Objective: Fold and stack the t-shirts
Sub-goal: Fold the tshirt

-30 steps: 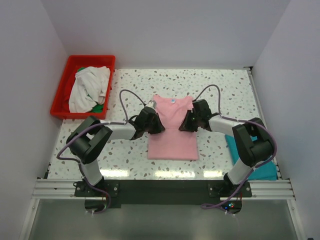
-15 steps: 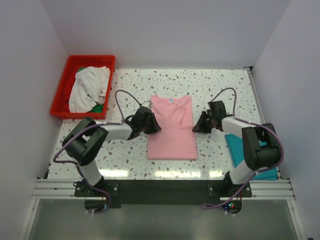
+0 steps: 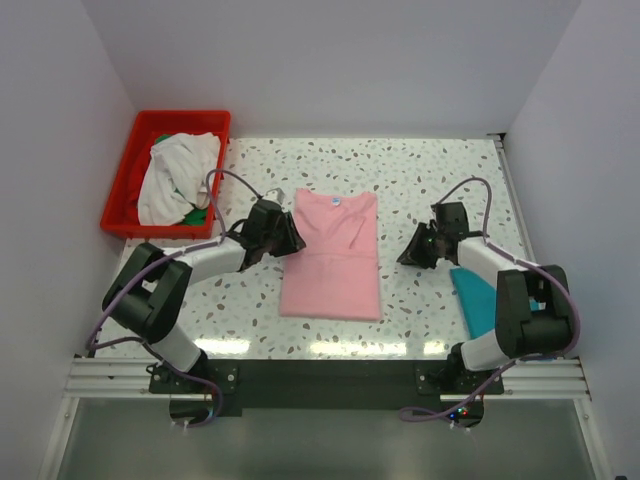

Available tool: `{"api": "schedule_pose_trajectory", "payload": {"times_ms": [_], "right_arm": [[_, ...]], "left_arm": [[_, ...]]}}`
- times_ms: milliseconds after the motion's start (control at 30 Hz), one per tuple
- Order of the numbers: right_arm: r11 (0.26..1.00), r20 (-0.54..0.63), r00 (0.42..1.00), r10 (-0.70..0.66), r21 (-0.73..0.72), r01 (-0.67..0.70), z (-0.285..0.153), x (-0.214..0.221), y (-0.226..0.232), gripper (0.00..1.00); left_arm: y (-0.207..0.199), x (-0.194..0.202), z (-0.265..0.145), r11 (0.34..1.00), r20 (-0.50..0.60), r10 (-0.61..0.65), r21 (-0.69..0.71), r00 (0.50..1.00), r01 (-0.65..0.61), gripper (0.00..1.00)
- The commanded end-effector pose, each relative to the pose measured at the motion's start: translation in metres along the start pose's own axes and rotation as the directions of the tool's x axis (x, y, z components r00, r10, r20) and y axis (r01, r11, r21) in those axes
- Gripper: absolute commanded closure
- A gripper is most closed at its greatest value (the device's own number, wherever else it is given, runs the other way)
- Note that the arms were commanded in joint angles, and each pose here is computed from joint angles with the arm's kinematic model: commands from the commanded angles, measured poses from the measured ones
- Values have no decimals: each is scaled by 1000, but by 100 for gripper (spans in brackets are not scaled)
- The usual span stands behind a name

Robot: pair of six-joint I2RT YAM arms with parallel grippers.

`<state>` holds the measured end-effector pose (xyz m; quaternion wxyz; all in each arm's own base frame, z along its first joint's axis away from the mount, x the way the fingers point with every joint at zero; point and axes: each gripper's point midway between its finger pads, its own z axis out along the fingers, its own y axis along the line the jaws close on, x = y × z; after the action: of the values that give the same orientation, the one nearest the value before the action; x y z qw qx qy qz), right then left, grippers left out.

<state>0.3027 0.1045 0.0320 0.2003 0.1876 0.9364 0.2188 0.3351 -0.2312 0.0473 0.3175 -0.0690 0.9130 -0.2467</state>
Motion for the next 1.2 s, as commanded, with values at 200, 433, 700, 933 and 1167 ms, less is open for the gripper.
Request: {"api": "schedule_pose_trajectory", "payload": {"times_ms": [200,433,700,933,1167], "right_arm": [[999,9,999,-43,-21,44,-23,18,-2,82],[998,3,998,-55,-9,55,-28,27,-8,81],[997,-40,996,-82,12,83,-41,60,-2,80],[995,-87,991,-101,16,103,-53,127,13,64],[1000,-99,995,2,-12,-3,-61,158,-2,54]], "left_arm": [[15,-6,14,999,-25,6,-42,1000,-7,69],[28,8,22,999,-46,-20,-41,999,18,70],[-13,-39,-26,995,100,44,80,994,-52,50],[23,10,-92,1000,100,-27,-1,995,28,43],[56,80,-120,999,-21,-51,-16,998,51,39]]}}
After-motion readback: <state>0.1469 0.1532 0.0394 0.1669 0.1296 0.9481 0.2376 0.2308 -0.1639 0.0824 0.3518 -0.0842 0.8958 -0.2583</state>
